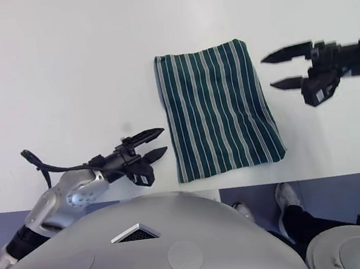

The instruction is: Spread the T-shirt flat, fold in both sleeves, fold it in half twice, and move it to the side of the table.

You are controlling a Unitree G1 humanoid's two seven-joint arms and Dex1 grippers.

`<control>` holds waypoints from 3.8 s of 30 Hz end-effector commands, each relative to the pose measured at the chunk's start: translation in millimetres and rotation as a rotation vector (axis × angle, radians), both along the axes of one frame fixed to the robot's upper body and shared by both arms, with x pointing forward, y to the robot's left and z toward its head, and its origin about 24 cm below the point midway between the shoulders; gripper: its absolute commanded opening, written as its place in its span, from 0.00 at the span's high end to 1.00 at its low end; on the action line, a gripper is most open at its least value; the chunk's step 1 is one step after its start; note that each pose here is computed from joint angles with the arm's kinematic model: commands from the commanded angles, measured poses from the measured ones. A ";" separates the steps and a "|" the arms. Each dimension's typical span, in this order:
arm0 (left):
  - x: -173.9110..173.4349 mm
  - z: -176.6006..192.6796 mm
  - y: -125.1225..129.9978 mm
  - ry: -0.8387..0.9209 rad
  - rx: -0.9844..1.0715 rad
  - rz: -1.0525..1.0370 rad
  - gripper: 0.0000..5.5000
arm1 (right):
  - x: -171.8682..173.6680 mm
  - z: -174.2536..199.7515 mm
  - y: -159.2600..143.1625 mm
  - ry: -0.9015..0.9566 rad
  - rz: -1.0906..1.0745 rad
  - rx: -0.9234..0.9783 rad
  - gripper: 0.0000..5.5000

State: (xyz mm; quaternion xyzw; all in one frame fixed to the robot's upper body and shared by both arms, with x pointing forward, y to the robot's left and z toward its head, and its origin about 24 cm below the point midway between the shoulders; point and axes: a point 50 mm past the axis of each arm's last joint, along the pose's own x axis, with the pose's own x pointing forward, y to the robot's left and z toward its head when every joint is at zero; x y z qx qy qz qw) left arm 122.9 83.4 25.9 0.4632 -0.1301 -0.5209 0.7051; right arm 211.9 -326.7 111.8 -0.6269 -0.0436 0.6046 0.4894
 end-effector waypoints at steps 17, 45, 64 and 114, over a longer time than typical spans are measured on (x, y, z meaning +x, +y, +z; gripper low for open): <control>-23.9 -48.2 -21.1 0.150 0.211 -0.328 0.35 | -77.1 -54.2 12.0 0.158 0.098 0.115 0.19; 6.2 -56.5 2.8 0.211 0.568 -0.357 0.91 | -52.7 -63.9 21.1 0.160 0.017 0.135 0.49; 19.1 -18.0 15.4 0.187 0.408 -0.256 0.92 | -57.8 -70.6 21.3 0.210 -0.031 0.166 0.93; 23.5 54.2 33.2 0.726 0.163 -0.435 0.96 | -83.8 -15.7 118.6 0.951 -0.104 0.070 0.94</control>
